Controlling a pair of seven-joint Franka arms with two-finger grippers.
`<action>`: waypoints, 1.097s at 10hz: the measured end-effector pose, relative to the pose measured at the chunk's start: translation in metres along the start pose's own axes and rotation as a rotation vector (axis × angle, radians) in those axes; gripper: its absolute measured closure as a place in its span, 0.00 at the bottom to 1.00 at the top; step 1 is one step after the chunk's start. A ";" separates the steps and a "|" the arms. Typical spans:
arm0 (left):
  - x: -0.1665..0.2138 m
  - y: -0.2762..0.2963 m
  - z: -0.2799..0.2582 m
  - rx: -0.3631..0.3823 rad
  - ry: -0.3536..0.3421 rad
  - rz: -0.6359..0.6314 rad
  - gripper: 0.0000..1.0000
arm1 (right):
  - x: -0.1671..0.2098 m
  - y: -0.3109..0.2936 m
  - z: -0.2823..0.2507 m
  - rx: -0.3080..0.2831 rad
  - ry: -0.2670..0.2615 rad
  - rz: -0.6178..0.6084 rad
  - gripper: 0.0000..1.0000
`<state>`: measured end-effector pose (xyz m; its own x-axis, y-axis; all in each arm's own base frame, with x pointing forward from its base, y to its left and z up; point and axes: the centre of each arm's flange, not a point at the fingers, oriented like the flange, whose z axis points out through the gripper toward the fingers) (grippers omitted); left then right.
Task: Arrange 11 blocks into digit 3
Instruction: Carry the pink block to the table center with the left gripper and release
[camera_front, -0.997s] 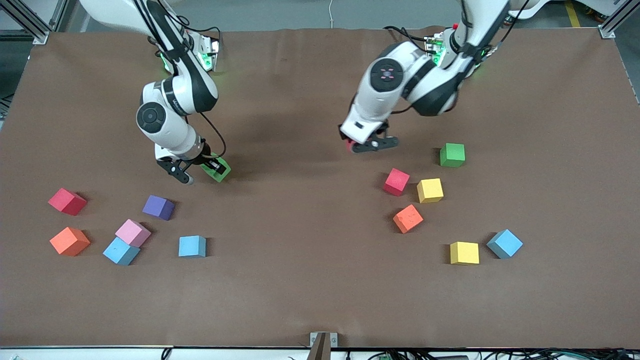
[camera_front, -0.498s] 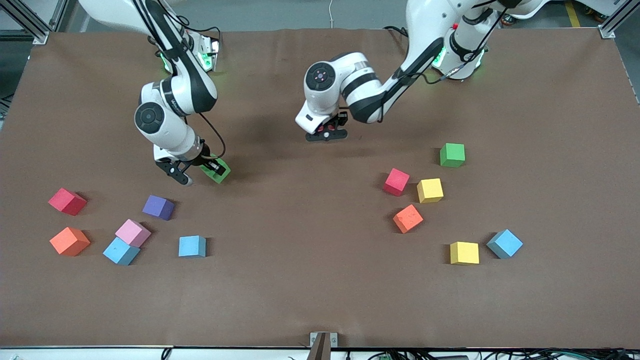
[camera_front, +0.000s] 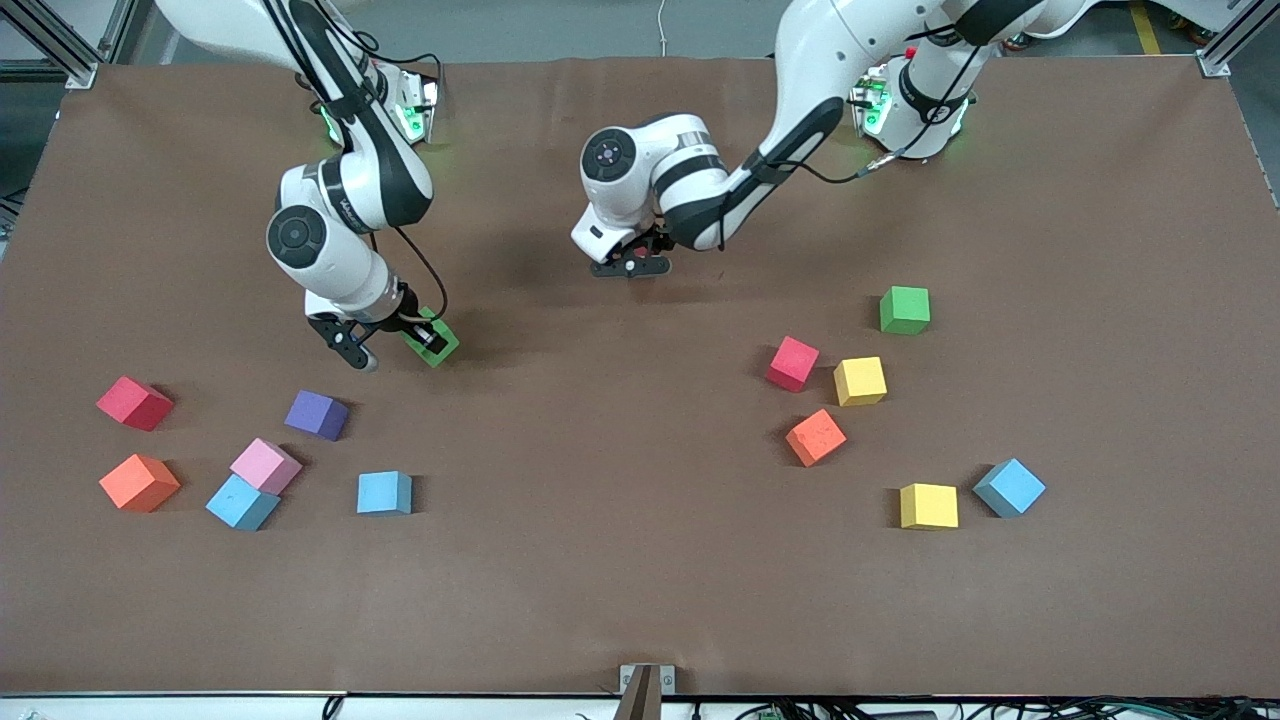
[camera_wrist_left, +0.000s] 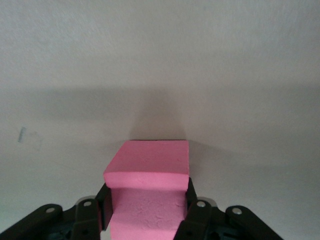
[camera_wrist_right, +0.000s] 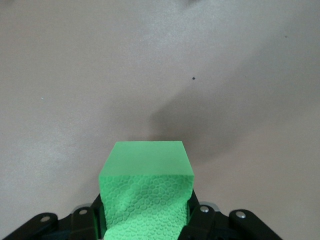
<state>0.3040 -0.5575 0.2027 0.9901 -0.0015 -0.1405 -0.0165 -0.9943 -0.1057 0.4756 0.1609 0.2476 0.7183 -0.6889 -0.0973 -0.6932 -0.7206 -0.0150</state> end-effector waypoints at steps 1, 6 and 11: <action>-0.006 0.005 -0.002 0.016 0.024 0.009 0.44 | -0.001 0.000 0.000 0.000 0.000 0.034 0.41; -0.010 0.008 0.000 0.026 0.042 0.025 0.44 | -0.008 -0.003 0.001 -0.006 -0.004 0.125 0.41; 0.015 -0.001 -0.014 0.001 0.056 -0.043 0.00 | -0.013 -0.001 0.004 -0.044 -0.026 0.127 0.41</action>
<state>0.3204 -0.5584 0.2143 0.9962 0.0350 -0.0804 0.0259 -0.9934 -0.1115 0.4669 0.1712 0.2447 0.6228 -0.7729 -0.1213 -0.7746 -0.6309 0.0430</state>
